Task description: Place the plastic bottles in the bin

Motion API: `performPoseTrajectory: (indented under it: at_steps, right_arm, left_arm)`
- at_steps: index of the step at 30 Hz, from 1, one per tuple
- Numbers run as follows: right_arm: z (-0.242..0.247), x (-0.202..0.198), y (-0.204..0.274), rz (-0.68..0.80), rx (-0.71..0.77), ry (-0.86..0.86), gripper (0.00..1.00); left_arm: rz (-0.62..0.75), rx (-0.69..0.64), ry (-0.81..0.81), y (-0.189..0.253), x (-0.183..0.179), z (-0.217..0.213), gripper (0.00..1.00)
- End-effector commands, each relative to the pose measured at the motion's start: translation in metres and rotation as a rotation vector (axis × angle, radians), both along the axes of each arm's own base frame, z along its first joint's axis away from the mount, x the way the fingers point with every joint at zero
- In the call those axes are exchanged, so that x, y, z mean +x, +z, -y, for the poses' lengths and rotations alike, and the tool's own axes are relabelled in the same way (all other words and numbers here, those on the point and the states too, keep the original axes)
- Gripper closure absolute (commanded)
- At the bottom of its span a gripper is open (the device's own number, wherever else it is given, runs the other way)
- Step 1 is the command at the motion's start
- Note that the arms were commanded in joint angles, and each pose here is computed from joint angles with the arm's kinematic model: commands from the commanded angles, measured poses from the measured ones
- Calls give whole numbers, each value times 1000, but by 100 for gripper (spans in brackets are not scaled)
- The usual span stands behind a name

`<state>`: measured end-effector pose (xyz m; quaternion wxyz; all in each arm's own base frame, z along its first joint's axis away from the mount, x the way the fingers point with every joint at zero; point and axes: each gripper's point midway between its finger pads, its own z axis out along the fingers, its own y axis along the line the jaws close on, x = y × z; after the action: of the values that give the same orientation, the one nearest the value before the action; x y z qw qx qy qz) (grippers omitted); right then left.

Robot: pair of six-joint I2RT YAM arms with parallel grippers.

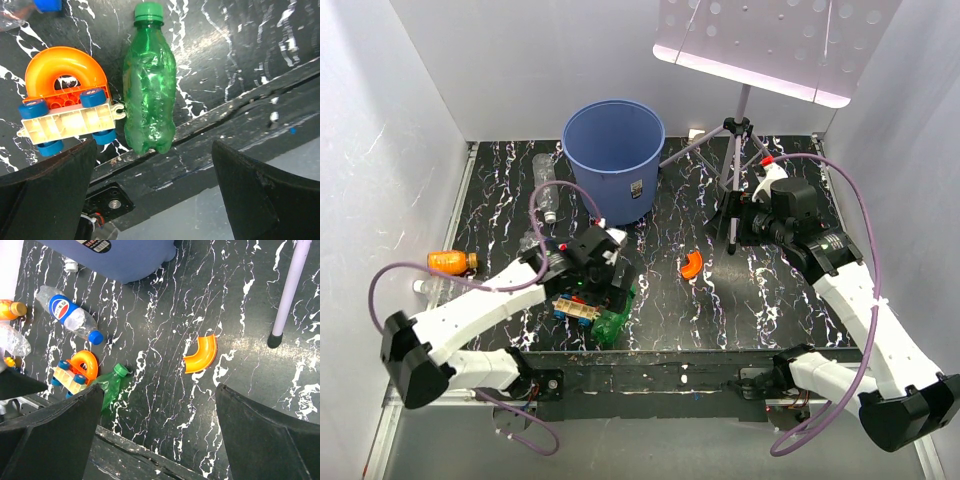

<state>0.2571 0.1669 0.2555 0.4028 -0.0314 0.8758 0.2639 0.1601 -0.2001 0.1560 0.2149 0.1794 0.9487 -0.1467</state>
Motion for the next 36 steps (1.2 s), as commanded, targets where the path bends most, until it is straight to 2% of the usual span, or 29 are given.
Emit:
performPoseTrajectory:
  at_steps: [1,11,13,15,17,26,30,36]
  right_arm:
    - [-5,-1,30,72,51,25,2]
    - [-4,-1,29,73,47,26,2]
    - [-4,-2,30,70,43,29,2]
    - [-4,-3,33,77,39,33,2]
    - [-3,-4,35,87,37,38,2]
    - [-4,-9,43,109,56,52,2]
    - [-3,-10,45,116,57,50,2]
    - [1,-14,45,118,51,42,2]
  left_arm:
    - [40,137,-12,-16,8,0,1]
    - [-3,244,-21,-61,1,11,0]
    - [-12,246,-29,-67,-1,15,11]
    - [-17,246,-37,-73,-1,21,16]
    - [-24,264,-46,-79,-2,23,18]
    - [-42,355,-62,-103,-1,21,37]
    - [-35,369,-66,-110,-3,25,41]
    - [14,379,-62,-83,3,26,66]
